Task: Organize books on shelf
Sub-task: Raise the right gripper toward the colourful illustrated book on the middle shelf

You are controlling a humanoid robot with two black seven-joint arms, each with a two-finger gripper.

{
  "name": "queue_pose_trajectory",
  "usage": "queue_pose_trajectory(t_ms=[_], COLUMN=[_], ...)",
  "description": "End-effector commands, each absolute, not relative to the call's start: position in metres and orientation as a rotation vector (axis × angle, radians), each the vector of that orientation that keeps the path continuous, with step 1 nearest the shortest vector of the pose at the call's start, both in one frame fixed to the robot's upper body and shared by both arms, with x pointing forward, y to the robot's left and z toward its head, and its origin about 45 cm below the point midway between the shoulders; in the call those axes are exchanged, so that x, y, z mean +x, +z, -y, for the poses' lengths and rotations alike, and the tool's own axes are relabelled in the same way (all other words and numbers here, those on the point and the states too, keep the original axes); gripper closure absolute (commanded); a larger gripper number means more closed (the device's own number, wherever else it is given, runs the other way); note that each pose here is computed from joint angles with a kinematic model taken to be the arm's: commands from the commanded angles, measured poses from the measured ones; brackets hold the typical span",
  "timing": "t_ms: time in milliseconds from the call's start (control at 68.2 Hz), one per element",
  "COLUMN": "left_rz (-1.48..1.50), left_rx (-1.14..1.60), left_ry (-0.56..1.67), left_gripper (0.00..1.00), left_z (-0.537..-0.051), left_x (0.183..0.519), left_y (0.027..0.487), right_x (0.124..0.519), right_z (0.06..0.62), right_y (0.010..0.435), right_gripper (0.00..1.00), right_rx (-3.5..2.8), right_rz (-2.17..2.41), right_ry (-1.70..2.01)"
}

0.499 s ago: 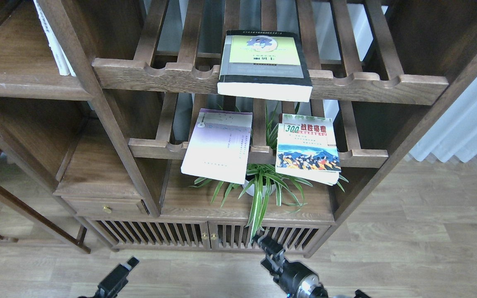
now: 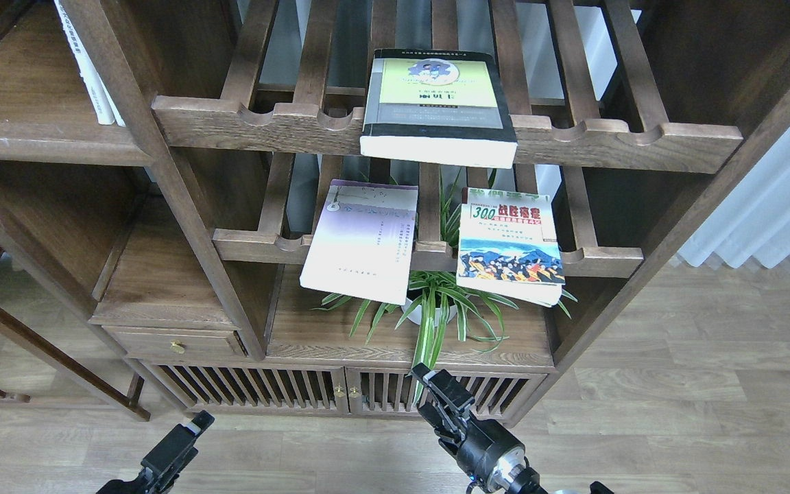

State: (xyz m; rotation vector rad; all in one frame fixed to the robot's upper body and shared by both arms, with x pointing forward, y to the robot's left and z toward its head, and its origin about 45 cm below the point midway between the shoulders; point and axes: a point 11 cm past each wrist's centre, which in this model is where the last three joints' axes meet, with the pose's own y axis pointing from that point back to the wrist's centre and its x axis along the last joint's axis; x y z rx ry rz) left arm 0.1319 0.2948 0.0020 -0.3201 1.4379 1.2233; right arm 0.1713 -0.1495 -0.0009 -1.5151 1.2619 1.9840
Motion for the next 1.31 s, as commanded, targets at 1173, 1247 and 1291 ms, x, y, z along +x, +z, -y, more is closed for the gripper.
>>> queue_pose_trajectory(t_ms=[1173,1247,1291], left_rz=[-1.445,-1.442,-1.442], left_rx=[-0.307,-0.305,-0.305], left_ry=[1.293,1.296,1.296], left_gripper=[0.00,0.00,0.00], left_z=[-0.309,-0.311,-0.311], left_x=[0.131,0.131,0.131], left_y=[-0.012,-0.012,-0.012], right_x=[0.140,0.146,0.143], right_z=[0.102,0.101,0.099], right_y=[-0.007,-0.007,-0.007], right_gripper=[0.00,0.00,0.00], right_rx=[-1.884,-1.913,-1.922], right_rz=[-0.920,-0.918,-0.906], right_ry=[2.044,2.036,2.044])
